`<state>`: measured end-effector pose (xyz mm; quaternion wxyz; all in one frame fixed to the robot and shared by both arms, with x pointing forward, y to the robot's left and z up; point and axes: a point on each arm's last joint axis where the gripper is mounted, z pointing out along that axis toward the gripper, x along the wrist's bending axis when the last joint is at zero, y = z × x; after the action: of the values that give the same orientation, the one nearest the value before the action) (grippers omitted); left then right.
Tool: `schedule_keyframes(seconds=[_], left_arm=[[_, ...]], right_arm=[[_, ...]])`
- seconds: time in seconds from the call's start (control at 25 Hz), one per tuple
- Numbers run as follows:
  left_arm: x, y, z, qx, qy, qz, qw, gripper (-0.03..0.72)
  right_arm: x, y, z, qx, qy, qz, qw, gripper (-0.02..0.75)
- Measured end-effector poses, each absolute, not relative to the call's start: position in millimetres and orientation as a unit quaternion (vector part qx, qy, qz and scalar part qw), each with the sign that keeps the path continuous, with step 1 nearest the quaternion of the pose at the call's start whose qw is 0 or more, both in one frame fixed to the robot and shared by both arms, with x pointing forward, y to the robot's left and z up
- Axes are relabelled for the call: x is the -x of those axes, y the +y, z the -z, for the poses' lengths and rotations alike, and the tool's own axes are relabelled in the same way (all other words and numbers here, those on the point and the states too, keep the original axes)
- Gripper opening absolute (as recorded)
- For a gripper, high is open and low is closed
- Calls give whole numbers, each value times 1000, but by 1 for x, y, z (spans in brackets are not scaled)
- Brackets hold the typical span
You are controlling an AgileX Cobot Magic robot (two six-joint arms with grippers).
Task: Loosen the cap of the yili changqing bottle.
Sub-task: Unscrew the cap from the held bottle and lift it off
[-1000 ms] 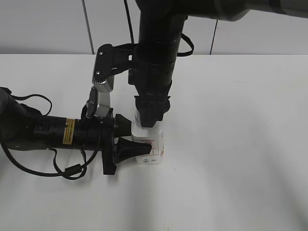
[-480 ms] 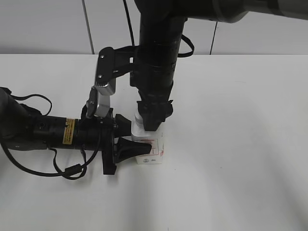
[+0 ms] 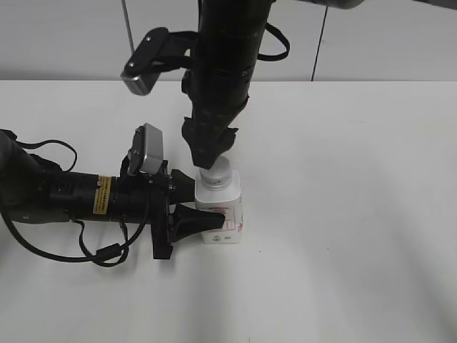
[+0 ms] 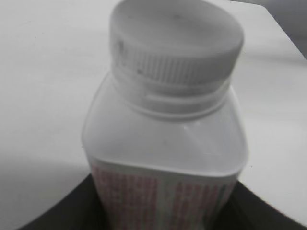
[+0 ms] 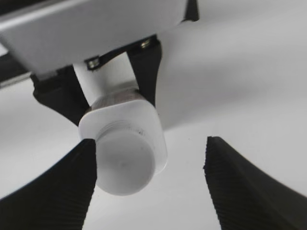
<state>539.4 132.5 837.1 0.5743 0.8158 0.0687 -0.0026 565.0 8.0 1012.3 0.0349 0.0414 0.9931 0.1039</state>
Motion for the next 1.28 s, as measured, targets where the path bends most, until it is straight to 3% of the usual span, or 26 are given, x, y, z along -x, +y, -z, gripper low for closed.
schedule_keyframes(seconds=[0.2, 0.56, 1.28], left_arm=[[-539, 133, -837, -816, 69, 3, 574, 350], [-539, 133, -837, -816, 69, 3, 574, 348], [-539, 133, -837, -816, 69, 2, 574, 347]], right_arm=[[-569, 12, -1029, -171, 976, -131, 39, 553], [-572, 9, -1029, -479, 868, -131, 17, 554], [-564, 7, -1010, -536, 838, -102, -24, 578]])
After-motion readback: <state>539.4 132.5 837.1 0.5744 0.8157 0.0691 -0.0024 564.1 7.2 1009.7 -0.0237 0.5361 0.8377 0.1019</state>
